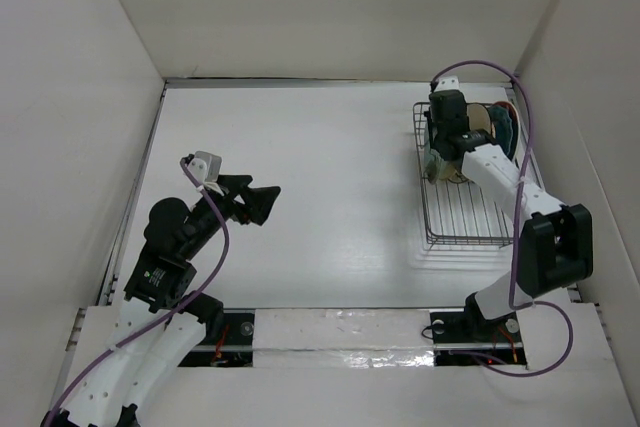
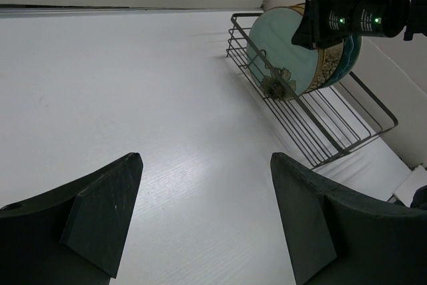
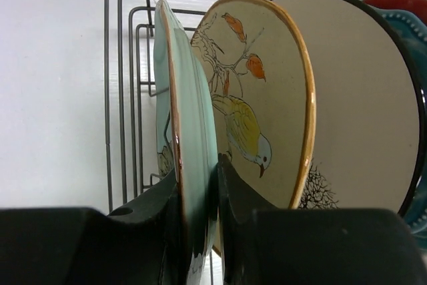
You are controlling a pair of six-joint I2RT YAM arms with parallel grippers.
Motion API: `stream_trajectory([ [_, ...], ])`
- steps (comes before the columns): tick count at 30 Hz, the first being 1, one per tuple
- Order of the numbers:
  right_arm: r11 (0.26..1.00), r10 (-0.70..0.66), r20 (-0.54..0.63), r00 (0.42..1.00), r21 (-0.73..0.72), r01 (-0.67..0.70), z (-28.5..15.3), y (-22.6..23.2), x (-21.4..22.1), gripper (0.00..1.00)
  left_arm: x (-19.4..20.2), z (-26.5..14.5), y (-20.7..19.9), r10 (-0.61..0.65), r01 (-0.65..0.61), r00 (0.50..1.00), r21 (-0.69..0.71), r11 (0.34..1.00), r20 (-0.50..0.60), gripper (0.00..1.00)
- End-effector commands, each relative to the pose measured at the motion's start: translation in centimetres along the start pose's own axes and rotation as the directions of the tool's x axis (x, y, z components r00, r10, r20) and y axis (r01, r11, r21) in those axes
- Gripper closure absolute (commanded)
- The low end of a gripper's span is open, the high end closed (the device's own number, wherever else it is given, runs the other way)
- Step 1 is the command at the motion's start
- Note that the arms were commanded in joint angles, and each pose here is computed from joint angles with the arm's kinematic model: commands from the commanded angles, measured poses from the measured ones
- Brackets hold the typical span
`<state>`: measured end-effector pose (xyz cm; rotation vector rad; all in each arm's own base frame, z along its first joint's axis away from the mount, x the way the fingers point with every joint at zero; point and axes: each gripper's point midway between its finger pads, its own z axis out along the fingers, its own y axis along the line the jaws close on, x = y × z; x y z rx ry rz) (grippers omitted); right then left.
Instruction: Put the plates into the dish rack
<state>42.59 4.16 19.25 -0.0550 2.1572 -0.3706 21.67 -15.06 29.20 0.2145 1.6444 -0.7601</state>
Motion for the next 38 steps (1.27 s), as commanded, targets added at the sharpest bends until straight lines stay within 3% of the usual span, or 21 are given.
stream_trajectory([
  [1,0.989,0.147,0.153,0.977,-0.033,-0.143,-0.6,0.5,-3.8,0.95,-0.9,0.0,-0.1,0.021,-0.021,0.999,-0.001,1.0,0.036,0.25],
  [3,0.986,0.167,0.149,0.975,-0.037,-0.163,-0.6,0.6,-3.6,0.8,-0.9,0.0,0.0,0.023,-0.022,0.999,-0.009,1.0,0.037,0.25],
  [4,0.982,0.188,0.15,0.971,-0.039,-0.184,-0.7,0.6,-3.5,0.64,-0.9,0.0,0.1,0.022,-0.022,0.999,-0.013,1.0,0.035,0.25],
  [7,0.972,0.234,0.17,0.957,-0.048,-0.229,-1.7,0.2,-4.0,0.4,-0.8,0.2,0.4,0.021,-0.02,0.999,-0.024,1.0,0.031,0.24],
  [13,0.945,0.324,0.272,0.906,-0.13,-0.3,-6.9,-1.6,-6.9,0.22,-0.5,0.8,0.9,0.014,-0.013,1.0,-0.051,0.999,0.01,0.24],
  [17,0.915,0.394,0.357,0.847,-0.237,-0.326,-12.0,-2.7,-8.7,0.19,-0.8,0.9,1.1,0.005,-0.004,1.0,-0.064,0.998,0.016,0.24],
  [21,0.851,0.479,0.421,0.77,-0.438,-0.29,-18.3,-1.8,-10.2,0.19,-1.4,1.0,1.0,-0.013,0.015,0.999,-0.071,0.997,0.03,0.24],
  [24,0.777,0.544,0.444,0.712,-0.588,-0.227,-23.3,-1.1,-10.4,0.27,-2.4,0.8,0.8,-0.028,0.032,0.998,-0.075,0.997,0.052,0.24],
  [25,0.736,0.573,0.431,0.697,-0.645,-0.206,-24.8,-0.5,-10.4,0.51,-3.2,0.7,0.4,-0.029,0.034,0.997,-0.069,0.997,0.068,0.24],
  [28,0.602,0.622,0.391,0.679,-0.793,-0.095,-29.5,1.3,-9.4,1.0,-5.2,0.2,-0.4,-0.042,0.048,0.993,-0.058,0.997,0.111,0.24],
  [30,0.504,0.629,0.368,0.685,-0.863,0.001,-32.5,2.7,-8.2,1.0,-6.4,-0.2,-0.7,-0.043,0.052,0.989,-0.06,0.997,0.139,0.24],
  [33,0.453,0.64,0.343,0.688,-0.891,0.022,-33.7,3.1,-7.1,0.98,-8.5,-1.1,-1.2,-0.061,0.075,0.978,-0.061,0.995,0.2,0.24],
  [34,0.457,0.64,0.342,0.688,-0.889,0.017,-33.5,3.1,-6.9,0.85,-9.0,-1.3,-1.4,-0.065,0.079,0.974,-0.056,0.995,0.217,0.25],
  [38,0.477,0.632,0.335,0.699,-0.879,-0.011,-32.5,3.1,-5.9,0.56,-8.8,-1.4,-1.7,-0.1,0.111,0.971,-0.039,0.993,0.217,0.24],
])
